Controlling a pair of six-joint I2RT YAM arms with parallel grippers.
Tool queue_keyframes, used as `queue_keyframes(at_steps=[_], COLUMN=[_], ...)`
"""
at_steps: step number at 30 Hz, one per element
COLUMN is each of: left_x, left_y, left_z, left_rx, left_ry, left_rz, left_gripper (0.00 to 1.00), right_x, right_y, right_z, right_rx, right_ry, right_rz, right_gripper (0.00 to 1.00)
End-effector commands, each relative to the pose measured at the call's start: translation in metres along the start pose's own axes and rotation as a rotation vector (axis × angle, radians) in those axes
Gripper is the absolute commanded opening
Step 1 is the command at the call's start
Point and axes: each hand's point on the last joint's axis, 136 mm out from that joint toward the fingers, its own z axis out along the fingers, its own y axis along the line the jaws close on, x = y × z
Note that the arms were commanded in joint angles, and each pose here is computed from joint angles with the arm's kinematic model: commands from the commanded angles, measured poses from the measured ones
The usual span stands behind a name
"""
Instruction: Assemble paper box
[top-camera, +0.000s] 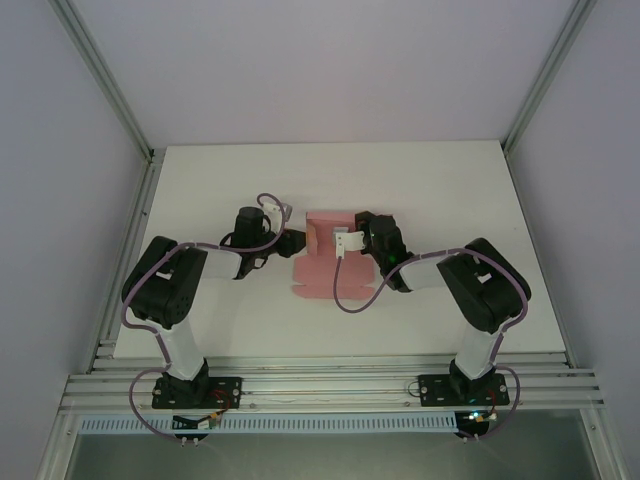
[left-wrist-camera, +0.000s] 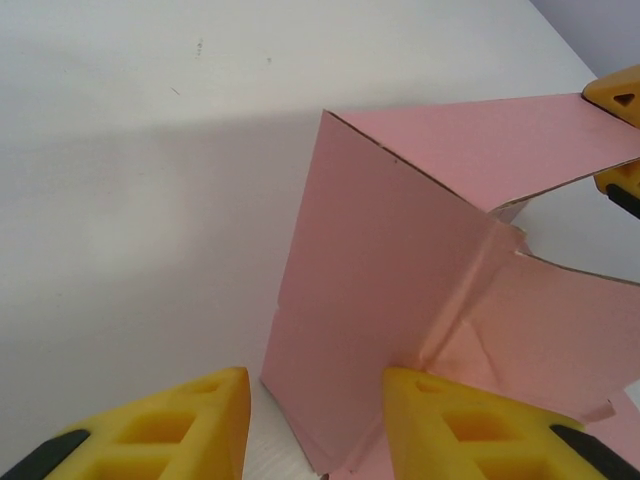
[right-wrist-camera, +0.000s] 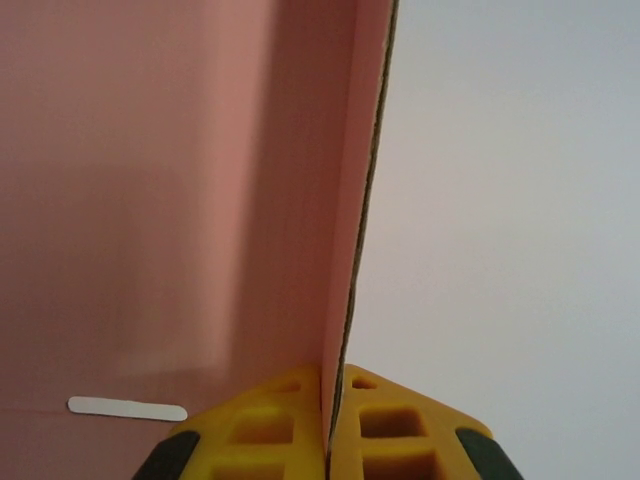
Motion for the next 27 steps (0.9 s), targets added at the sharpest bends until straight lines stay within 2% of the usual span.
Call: queue_keyframes(at_steps=[1, 9, 18, 19, 21, 27], left_x=[0.016, 0.010, -0.008, -0.010, -0.013, -0.006], left_y=[-0.033, -0.037, -0.011, -0.010, -0.006, 0.030], left_z=[-0.007, -0.016, 0.004, 0.005, 0.006, -0.002], left_rx=[0.117, 0.116, -0.011, -0.015, -0.041, -0.257], left_ry=[0.064, 0.038, 0.016, 0.015, 0.020, 0.057], left_rz=[0.035, 0.061, 0.071, 0.072, 0.070, 0.029], left_gripper=[0.40, 0.40, 0.34, 0.36, 0.47, 0.52], right_x=[-0.007, -0.006, -0.007, -0.007, -0.008, -0.007], right_y=[0.028, 0.026, 0.028, 0.028, 0.031, 0.028], right_z=[-0.001, 0.000, -0.003, -0.004, -0.004, -0.004], right_rx=[-0.106, -0.102, -0.108, -0.112, -0.122, -0.115], right_ry=[-0.021, -0.017, -0.024, -0.027, -0.029, -0.022], right_rz=[-0.048, -0.054, -0.053, -0.054, -0.061, -0.057], right_gripper=[0.00, 0.00, 0.00, 0.00, 0.00, 0.00])
